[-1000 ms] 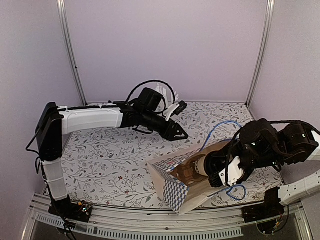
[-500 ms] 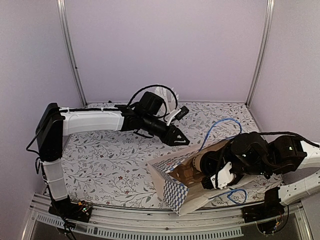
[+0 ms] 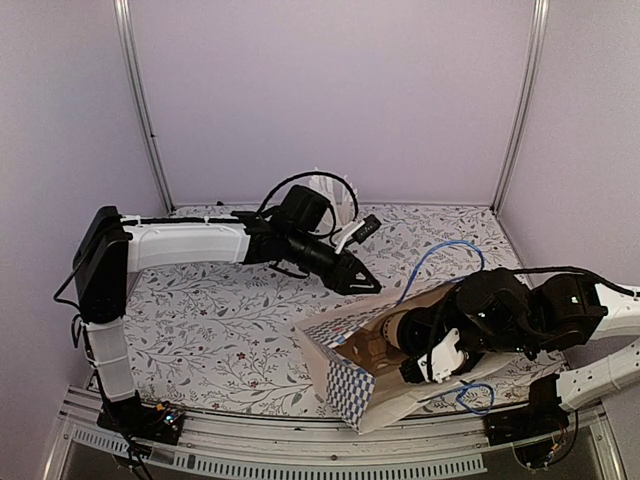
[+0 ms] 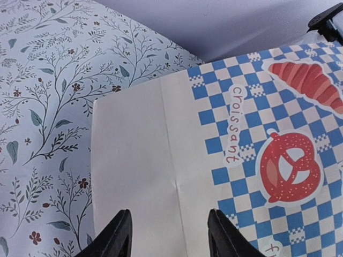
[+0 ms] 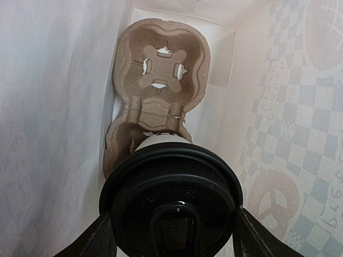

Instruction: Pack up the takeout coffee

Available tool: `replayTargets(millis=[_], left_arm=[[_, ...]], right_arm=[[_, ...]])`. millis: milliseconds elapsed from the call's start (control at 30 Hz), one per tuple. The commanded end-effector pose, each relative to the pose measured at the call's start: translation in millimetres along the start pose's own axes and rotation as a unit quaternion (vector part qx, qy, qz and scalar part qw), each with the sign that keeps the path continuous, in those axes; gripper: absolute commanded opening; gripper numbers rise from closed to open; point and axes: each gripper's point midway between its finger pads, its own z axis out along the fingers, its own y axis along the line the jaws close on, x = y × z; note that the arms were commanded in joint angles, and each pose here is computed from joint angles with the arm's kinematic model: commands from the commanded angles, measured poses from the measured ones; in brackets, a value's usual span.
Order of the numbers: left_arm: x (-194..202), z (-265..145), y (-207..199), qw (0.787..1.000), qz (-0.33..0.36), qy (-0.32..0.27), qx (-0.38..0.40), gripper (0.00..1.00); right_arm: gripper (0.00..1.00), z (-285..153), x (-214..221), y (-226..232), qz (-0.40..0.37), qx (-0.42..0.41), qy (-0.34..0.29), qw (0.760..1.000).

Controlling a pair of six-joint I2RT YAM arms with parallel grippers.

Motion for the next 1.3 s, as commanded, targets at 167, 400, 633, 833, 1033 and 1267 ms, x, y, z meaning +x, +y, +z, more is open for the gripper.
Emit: replayTargets(millis=[167, 400, 633, 833, 1033, 1267], left_arm=[[8, 10, -3, 1.000, 0.008, 0.006, 0.018, 0.51], [14, 13, -3, 1.000, 0.004, 0.013, 0.027, 0.51], [24, 19, -1, 0.999, -0.002, 0.026, 0.040, 0.51], [33, 22, 8, 0.999, -0.011, 0.034, 0.036, 0.51], [44, 26, 31, 0.998, -0.041, 0.044, 0.021, 0.51], [54, 30, 43, 0.997, -0.055, 0.054, 0.013, 0.51]], right_arm=[[0.38, 6, -3, 15, -0.002, -0.032, -0.003, 0.999], [0.38, 13, 2, 14, -0.006, -0.018, 0.014, 1.000], [0.38, 17, 1, 9, -0.005, -0.012, 0.018, 1.000], [0.37, 20, -1, 1, 0.001, -0.005, 0.017, 1.000], [0.37, 24, -5, -7, 0.003, 0.000, 0.016, 1.000], [0.37, 30, -2, -7, 0.010, -0.006, 0.018, 1.000]])
